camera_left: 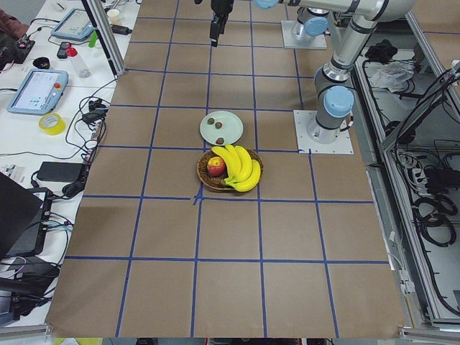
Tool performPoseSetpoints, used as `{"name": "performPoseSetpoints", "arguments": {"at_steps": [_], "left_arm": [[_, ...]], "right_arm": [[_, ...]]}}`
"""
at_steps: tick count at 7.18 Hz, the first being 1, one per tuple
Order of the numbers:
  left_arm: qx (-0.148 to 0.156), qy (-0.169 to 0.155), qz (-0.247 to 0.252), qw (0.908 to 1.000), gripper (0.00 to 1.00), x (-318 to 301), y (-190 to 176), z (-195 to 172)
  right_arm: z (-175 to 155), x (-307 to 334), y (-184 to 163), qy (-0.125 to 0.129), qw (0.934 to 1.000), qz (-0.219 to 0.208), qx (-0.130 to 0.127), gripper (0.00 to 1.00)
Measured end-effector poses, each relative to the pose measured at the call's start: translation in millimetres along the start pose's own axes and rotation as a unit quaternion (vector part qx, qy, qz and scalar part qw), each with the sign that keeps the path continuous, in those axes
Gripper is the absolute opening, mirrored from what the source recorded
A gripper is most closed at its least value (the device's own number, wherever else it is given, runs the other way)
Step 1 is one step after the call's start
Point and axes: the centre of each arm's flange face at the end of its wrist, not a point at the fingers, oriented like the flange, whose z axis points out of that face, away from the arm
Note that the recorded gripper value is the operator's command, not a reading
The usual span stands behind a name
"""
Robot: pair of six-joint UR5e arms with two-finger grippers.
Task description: Collect all strawberries into plate
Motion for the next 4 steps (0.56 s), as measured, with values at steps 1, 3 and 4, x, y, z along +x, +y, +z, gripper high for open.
{"name": "performPoseSetpoints", "arguments": {"at_steps": [1,3,4], "left_arm": [[0.001,0.002,0.0,1.0,0.9,8.9,-3.6,2.5],[0.001,0.001,-0.006,1.0,0.9,6.1,-9.4,5.4],[0.003,0.002,-0.01,0.9999,0.9,3.4,-10.6,4.6]], "right_arm": [[0.4,0.4,-0.1,0.0,1.0,-0.001,0.0,1.0],[0.7,0.8,-0.2,-0.001,1.0,-0.002,-0.001,1.0],[0.6,0.9,-0.2,-0.001,1.0,-0.002,-0.001,1.0]]}}
